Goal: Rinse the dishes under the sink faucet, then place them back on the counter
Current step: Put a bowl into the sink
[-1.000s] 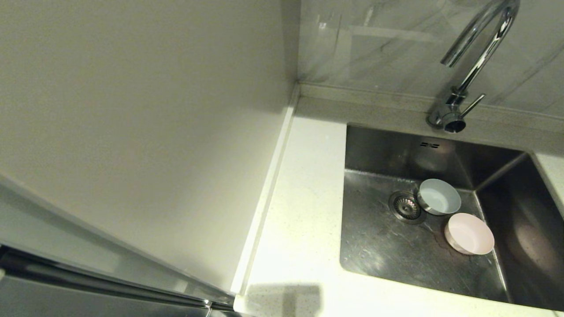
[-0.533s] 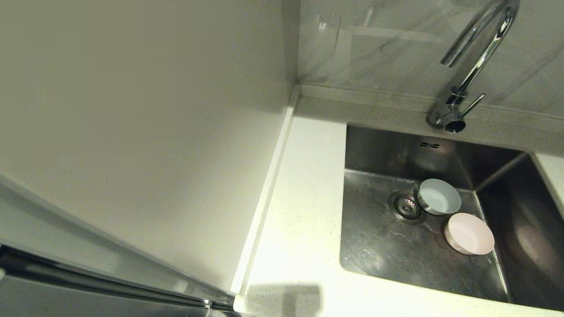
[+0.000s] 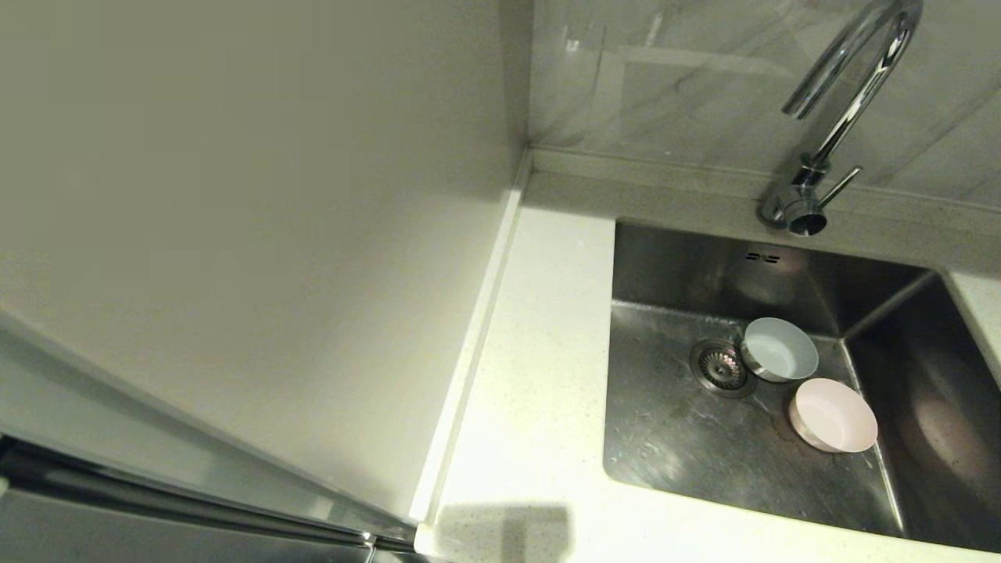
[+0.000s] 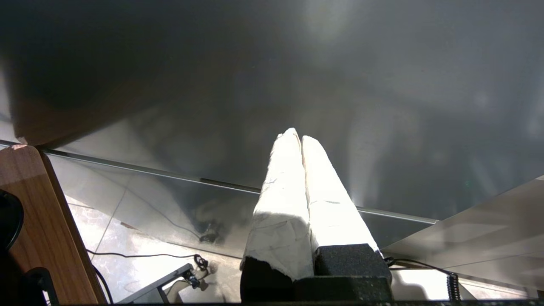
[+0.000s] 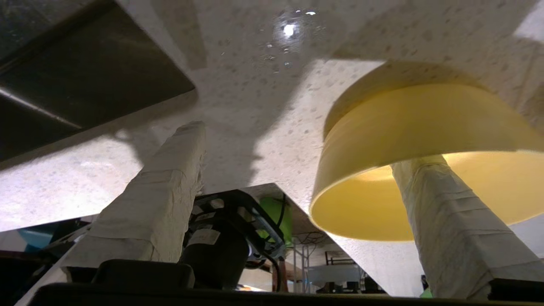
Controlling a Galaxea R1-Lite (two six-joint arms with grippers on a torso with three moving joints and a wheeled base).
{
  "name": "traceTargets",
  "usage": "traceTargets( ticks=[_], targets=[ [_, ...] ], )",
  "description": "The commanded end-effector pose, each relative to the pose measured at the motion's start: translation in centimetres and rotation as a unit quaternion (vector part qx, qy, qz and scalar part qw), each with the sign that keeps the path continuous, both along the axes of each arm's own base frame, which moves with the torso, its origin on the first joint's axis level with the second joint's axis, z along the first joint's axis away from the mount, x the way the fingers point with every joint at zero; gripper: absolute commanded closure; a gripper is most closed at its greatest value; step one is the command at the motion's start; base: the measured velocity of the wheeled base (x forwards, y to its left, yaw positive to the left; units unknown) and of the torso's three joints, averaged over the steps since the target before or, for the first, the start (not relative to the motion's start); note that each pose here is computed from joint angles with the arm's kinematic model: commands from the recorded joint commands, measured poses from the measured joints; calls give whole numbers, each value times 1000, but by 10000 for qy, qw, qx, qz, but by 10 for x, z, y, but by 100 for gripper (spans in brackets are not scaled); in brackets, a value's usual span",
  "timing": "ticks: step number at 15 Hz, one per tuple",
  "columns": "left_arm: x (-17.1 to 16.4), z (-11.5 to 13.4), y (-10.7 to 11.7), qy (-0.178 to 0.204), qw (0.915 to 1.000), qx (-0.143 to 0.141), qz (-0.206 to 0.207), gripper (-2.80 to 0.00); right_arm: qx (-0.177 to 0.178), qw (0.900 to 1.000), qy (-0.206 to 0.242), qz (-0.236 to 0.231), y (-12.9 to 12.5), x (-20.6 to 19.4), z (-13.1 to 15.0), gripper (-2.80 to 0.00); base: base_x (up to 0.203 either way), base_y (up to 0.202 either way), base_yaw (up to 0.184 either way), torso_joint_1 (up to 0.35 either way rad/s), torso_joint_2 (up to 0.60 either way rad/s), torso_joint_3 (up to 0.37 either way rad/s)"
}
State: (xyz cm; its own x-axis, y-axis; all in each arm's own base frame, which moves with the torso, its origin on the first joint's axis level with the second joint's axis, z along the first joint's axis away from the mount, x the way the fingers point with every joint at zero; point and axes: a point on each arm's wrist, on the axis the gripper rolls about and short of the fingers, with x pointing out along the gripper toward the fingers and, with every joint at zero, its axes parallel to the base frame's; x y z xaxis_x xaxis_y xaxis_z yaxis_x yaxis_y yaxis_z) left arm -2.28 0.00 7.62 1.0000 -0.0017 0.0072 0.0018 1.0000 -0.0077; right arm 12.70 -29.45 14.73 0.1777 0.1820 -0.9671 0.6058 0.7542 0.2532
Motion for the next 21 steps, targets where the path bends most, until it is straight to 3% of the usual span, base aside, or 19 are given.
traceTargets(
  ticks=[1,6,7,21],
  targets=[
    [0,-1,0,13,10000,0,1,0,58,10000,27,9,-3,1,-4,-280,0,0,0,0,0,0],
    [0,-1,0,13,10000,0,1,0,-11,9999,124,7,-5,0,-3,-280,0,0,0,0,0,0],
    [0,-1,0,13,10000,0,1,0,-8,9999,125,7,-4,0,-3,0,0,0,0,0,0,0],
    [0,-1,0,13,10000,0,1,0,81,9999,149,-24,0,-1,-3,0,0,0,0,0,0,0]
  ],
)
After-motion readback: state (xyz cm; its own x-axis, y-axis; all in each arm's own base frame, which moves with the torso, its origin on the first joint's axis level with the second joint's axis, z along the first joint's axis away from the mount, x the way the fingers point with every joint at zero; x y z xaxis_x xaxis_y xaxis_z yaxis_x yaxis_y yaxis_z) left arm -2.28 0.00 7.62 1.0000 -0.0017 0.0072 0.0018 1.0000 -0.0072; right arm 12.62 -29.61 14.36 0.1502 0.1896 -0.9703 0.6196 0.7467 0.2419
